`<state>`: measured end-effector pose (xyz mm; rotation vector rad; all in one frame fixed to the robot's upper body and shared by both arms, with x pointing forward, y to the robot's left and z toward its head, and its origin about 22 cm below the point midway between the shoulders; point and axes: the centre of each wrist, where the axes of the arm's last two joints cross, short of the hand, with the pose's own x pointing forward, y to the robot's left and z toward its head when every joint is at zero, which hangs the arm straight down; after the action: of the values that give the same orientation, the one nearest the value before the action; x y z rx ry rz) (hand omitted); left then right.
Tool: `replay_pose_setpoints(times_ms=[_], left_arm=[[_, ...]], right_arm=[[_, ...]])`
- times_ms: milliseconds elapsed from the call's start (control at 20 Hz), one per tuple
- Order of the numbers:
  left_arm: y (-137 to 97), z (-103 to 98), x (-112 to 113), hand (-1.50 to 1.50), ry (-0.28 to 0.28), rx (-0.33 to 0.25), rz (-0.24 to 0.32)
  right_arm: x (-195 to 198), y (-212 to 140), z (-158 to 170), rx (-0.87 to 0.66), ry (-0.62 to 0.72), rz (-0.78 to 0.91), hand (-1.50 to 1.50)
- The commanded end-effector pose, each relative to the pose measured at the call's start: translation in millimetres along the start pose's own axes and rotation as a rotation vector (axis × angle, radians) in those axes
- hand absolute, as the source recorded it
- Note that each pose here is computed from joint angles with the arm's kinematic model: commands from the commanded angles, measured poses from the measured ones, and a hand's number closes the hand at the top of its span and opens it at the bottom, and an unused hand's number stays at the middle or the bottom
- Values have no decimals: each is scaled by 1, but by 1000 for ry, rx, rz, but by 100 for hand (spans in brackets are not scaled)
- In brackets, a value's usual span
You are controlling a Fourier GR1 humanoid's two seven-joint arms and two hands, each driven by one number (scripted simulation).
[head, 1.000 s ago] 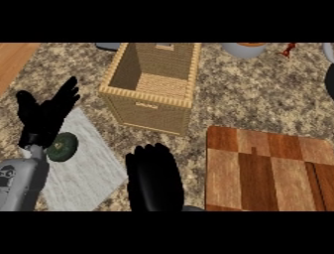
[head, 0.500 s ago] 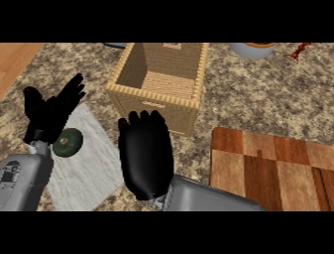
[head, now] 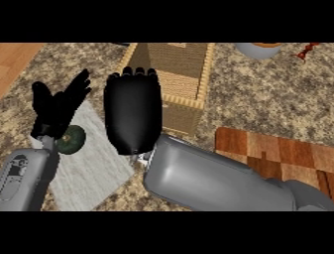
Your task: Pick the pear from the cutting board and place it in the basket
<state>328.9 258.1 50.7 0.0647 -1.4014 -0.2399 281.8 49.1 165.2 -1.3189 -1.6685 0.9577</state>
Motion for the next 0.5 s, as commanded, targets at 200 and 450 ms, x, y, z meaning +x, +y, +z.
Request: replay_pose_setpoints(times_ms=[200, 450], left_arm=[[-2, -4, 3, 0, -16, -5, -10], [-7, -10, 5, 0, -18, 5, 2]], right_arm=[[22, -24, -43, -5, 191, 73, 150], [26, -22, -50, -16, 210, 15, 150]])
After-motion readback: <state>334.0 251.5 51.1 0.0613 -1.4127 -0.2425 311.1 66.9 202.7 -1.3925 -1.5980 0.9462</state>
